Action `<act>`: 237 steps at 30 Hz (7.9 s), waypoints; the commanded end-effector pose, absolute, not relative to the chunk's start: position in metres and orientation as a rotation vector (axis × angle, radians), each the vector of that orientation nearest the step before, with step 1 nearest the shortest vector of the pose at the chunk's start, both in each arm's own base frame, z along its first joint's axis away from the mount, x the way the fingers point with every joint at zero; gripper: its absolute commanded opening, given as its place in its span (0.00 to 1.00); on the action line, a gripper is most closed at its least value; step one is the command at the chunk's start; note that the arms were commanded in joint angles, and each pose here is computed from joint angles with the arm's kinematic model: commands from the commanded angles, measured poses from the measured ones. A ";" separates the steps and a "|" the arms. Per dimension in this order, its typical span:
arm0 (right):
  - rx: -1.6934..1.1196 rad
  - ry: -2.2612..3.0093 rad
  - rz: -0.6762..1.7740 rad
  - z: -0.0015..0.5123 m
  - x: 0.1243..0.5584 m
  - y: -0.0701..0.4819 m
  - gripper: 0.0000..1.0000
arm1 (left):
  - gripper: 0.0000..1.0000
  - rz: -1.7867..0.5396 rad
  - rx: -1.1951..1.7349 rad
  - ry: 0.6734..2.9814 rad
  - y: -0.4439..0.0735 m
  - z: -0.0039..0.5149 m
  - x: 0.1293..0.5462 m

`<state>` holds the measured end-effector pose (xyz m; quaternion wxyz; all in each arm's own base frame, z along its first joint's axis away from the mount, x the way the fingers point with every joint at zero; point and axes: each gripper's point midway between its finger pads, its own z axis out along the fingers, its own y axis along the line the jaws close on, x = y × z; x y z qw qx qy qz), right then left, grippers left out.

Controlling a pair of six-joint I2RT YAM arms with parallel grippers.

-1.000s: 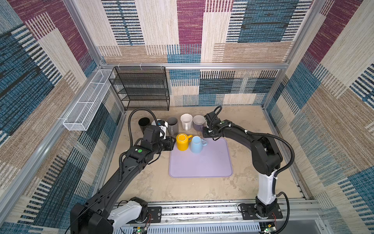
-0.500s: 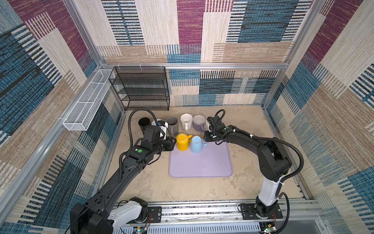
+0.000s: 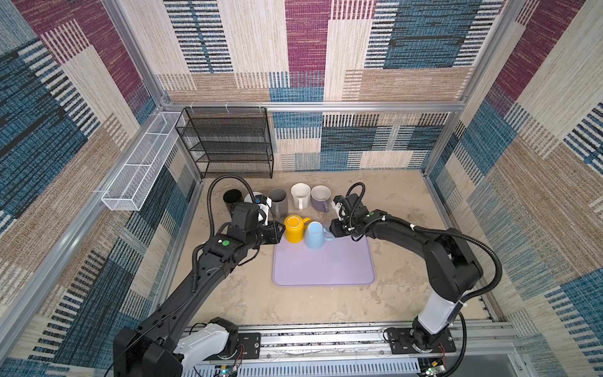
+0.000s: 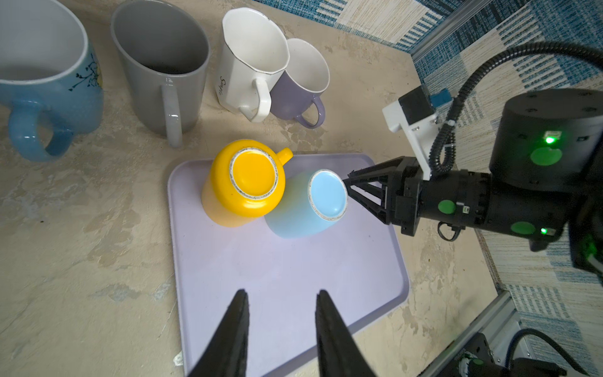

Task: Turn the mug right side up
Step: 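Open the right gripper and move it toward the light-blue mug on the tray, then move the left gripper over the upside-down light-blue mug while the right gripper withdraws, then lower the left gripper and grasp the light-blue mug's base rim, then lift the light-blue mug off the tray with the left gripper toward the right gripper, then grasp the light-blue mug rim with the right gripper while the left holds it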

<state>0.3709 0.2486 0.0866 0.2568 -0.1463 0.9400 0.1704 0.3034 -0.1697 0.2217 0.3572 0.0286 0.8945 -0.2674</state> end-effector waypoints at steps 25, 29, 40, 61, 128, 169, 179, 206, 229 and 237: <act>-0.665 2.407 0.813 0.111 0.285 0.353 0.32 | 0.32 -0.669 0.035 2.341 -0.167 0.218 0.305; -0.697 2.390 0.838 0.119 0.277 0.365 0.32 | 0.32 -0.661 0.035 2.347 -0.165 0.214 0.302; -0.592 2.249 0.661 0.180 0.295 0.335 0.35 | 0.31 -0.682 0.052 2.404 -0.171 0.193 0.287; -0.373 2.094 0.553 0.239 0.320 0.276 0.61 | 0.31 -0.447 0.173 2.569 -0.206 0.138 0.262; -0.267 2.131 0.515 0.224 0.325 0.235 0.71 | 0.00 0.070 0.375 2.878 -0.233 0.069 0.277; -0.244 2.136 0.689 0.197 0.306 0.241 0.70 | 0.00 -0.566 0.468 2.668 -0.268 0.144 0.286; -0.275 2.074 0.814 0.212 0.297 0.252 0.70 | 0.00 -0.900 0.415 2.466 -0.272 0.188 0.289; -0.390 2.009 1.061 0.217 0.288 0.289 0.68 | 0.00 -1.182 0.331 2.037 -0.252 0.260 0.293; -0.465 1.801 1.337 0.262 0.263 0.307 0.66 | 0.00 -1.510 0.527 1.698 -0.269 0.306 0.258; -0.492 1.690 1.471 0.289 0.250 0.312 0.59 | 0.00 -1.553 0.563 1.606 -0.269 0.319 0.250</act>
